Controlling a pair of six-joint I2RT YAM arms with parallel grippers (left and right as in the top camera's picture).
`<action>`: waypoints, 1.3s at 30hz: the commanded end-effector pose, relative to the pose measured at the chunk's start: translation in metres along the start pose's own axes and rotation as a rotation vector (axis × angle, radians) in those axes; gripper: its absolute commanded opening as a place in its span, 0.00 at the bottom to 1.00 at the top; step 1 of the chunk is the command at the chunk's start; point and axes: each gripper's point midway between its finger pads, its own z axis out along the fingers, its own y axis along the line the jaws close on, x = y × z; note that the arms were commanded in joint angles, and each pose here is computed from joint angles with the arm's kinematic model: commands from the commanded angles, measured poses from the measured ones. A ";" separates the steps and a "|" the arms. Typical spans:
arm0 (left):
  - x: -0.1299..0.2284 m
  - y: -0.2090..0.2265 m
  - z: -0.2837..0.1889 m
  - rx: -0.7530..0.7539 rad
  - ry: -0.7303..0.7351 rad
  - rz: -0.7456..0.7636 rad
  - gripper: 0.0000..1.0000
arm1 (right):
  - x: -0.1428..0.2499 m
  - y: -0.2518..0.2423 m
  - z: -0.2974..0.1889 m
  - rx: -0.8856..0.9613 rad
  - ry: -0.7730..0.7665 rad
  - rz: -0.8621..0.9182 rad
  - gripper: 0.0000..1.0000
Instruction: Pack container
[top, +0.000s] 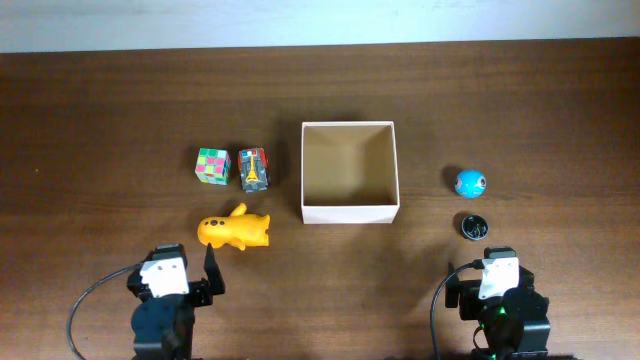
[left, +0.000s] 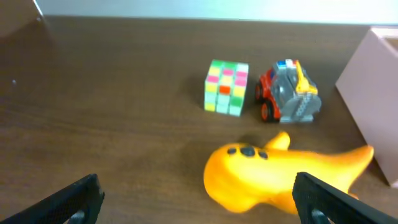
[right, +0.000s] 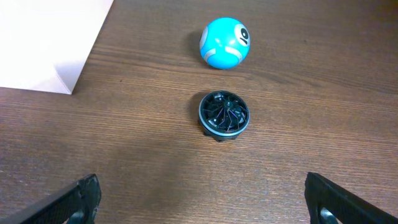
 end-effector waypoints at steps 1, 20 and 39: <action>-0.008 -0.001 0.001 0.008 -0.043 0.005 0.99 | -0.003 -0.001 0.000 0.003 -0.019 0.003 0.98; -0.043 -0.052 -0.014 0.300 0.004 -0.067 0.99 | -0.086 0.061 -0.045 -0.438 -0.234 0.259 0.99; -0.146 -0.069 0.077 0.310 0.636 0.090 0.99 | -0.185 0.017 0.000 -0.224 0.359 0.289 0.99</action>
